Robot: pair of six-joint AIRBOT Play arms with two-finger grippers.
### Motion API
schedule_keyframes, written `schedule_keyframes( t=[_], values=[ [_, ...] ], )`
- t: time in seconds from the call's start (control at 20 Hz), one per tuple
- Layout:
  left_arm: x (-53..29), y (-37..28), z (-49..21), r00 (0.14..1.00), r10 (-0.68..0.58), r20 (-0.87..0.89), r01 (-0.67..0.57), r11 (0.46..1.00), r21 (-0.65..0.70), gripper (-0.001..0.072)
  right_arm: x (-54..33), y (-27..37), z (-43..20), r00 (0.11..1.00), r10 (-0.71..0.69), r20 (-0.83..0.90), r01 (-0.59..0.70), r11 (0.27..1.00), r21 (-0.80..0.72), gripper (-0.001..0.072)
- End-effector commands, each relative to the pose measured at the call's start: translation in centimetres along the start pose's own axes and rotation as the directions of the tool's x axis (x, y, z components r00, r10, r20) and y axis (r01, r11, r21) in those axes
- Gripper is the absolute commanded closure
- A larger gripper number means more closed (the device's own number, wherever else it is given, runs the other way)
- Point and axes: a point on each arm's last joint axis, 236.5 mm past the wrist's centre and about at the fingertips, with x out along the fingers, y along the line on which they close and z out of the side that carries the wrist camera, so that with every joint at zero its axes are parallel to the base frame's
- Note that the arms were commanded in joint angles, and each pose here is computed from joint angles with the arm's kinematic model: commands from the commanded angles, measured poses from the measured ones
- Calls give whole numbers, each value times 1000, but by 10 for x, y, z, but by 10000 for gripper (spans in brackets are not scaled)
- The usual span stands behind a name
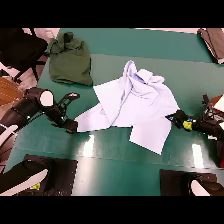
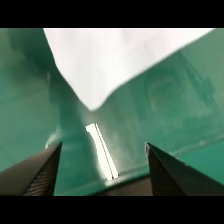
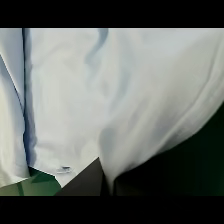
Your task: Fold the shirts.
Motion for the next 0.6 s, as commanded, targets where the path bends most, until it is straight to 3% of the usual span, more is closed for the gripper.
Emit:
schedule_keyframes(
  t=[0.0, 0.25, 0.4, 0.45, 0.5, 0.55],
  values=[
    [2, 8, 27, 991, 56, 118, -56, 998, -10, 107, -1, 1, -3, 1000, 4, -13, -5, 1000, -7, 689],
    [44, -6, 6, 996, -32, 87, 38, 997, -67, 108, -1, 1, -2, 1000, 4, -9, -4, 1000, -13, 689],
    [49, -20, 18, 983, -96, 153, 114, 988, -107, 122, -1, 2, -3, 1000, 6, -11, -6, 1000, -13, 689],
    [47, -23, 28, 975, -108, 196, 132, 984, -116, 274, -1, 2, -4, 1000, 6, -16, -6, 1000, -14, 689],
    [45, -24, 37, 966, -113, 231, 145, 982, -123, 358, -1, 2, -4, 1000, 7, -19, -7, 1000, -14, 689],
    [43, -25, 45, 958, -117, 263, 155, 979, -129, 357, -1, 3, -5, 1000, 10, -21, -11, 1000, -12, 689]
  ],
)
